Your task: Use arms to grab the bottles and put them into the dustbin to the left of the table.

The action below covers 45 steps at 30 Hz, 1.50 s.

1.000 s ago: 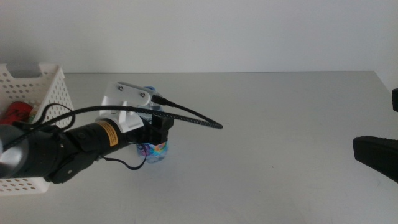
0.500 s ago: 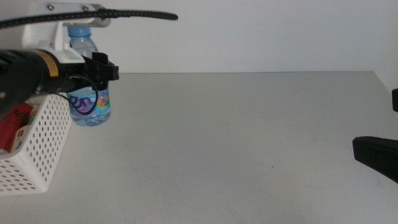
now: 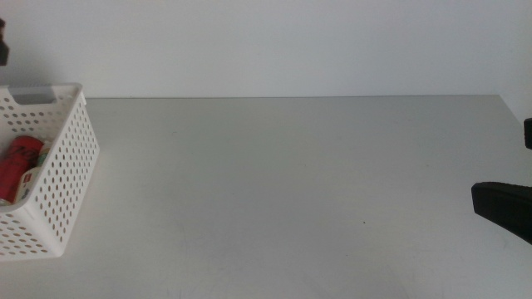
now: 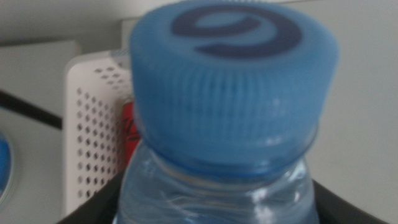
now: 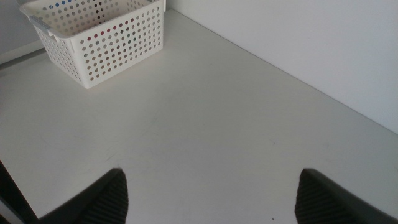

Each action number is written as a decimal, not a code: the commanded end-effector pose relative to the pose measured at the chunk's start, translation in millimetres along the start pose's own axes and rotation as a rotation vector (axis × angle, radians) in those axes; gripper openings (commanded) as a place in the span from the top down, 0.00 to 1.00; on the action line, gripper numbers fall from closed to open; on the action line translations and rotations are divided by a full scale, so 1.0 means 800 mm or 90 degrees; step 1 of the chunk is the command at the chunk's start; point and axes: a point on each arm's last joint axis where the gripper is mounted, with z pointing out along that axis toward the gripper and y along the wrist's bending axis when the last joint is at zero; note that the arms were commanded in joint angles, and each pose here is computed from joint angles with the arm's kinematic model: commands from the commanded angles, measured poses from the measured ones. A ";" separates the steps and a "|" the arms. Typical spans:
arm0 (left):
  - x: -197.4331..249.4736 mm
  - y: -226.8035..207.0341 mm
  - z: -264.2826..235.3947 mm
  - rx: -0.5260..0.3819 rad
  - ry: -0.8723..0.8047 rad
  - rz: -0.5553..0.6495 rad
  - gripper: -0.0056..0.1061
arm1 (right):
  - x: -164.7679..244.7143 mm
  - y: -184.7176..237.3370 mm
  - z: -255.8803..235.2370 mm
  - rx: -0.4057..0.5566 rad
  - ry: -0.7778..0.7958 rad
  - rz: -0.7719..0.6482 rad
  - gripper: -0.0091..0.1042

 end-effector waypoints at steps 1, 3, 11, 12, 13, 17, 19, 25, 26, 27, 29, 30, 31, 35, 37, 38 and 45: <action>-0.012 0.021 -0.011 -0.023 -0.032 -0.016 0.96 | -0.014 -0.001 -0.005 0.007 -0.056 -0.007 0.27; -0.008 0.035 0.009 -0.030 -0.002 -0.025 0.96 | -0.014 -0.001 -0.005 0.007 -0.056 -0.007 0.27; 0.013 0.075 0.103 -0.035 0.129 -0.050 0.96 | -0.014 -0.001 -0.005 0.007 -0.056 -0.007 0.27; 0.016 0.077 0.115 -0.032 0.144 -0.052 0.96 | -0.014 -0.001 -0.005 0.007 -0.056 -0.007 0.27; 0.019 0.078 0.127 -0.027 0.157 -0.054 0.96 | -0.014 -0.001 -0.005 0.007 -0.056 -0.007 0.27; 0.027 0.081 0.167 -0.019 0.181 -0.066 0.96 | -0.014 -0.001 -0.005 0.007 -0.056 -0.007 0.27; 0.029 0.082 0.182 -0.017 0.184 -0.084 0.96 | -0.014 -0.001 -0.005 0.007 -0.056 -0.007 0.27; 0.039 0.084 0.209 -0.007 0.209 -0.095 0.85 | -0.014 -0.001 -0.005 0.007 -0.056 -0.007 0.27; 0.039 0.084 0.212 -0.006 0.211 -0.096 0.81 | -0.014 -0.001 -0.005 0.007 -0.056 -0.007 0.27; 0.041 0.084 0.215 -0.003 0.214 -0.098 0.76 | -0.014 -0.001 -0.005 0.007 -0.056 -0.007 0.27; 0.042 0.083 0.219 -0.001 0.216 -0.099 0.65 | -0.014 -0.001 -0.005 0.007 -0.056 -0.007 0.27; 0.042 0.083 0.220 0.001 0.217 -0.099 0.58 | -0.014 -0.001 -0.005 0.007 -0.056 -0.007 0.27; 0.042 0.082 0.220 0.003 0.216 -0.102 0.51 | -0.014 -0.001 -0.005 0.007 -0.056 -0.007 0.27; 0.042 0.080 0.218 0.012 0.217 -0.110 0.21 | -0.014 -0.001 -0.005 0.007 -0.056 -0.007 0.27; 0.040 0.078 0.213 0.022 0.218 -0.117 0.11 | -0.014 -0.001 -0.005 0.007 -0.056 -0.007 0.27; 0.039 0.076 0.210 0.032 0.217 -0.125 0.11 | -0.014 -0.001 -0.005 0.007 -0.056 -0.007 0.27; 0.021 0.065 0.168 0.063 0.163 -0.157 0.12 | -0.014 -0.001 -0.005 0.007 -0.056 -0.007 0.27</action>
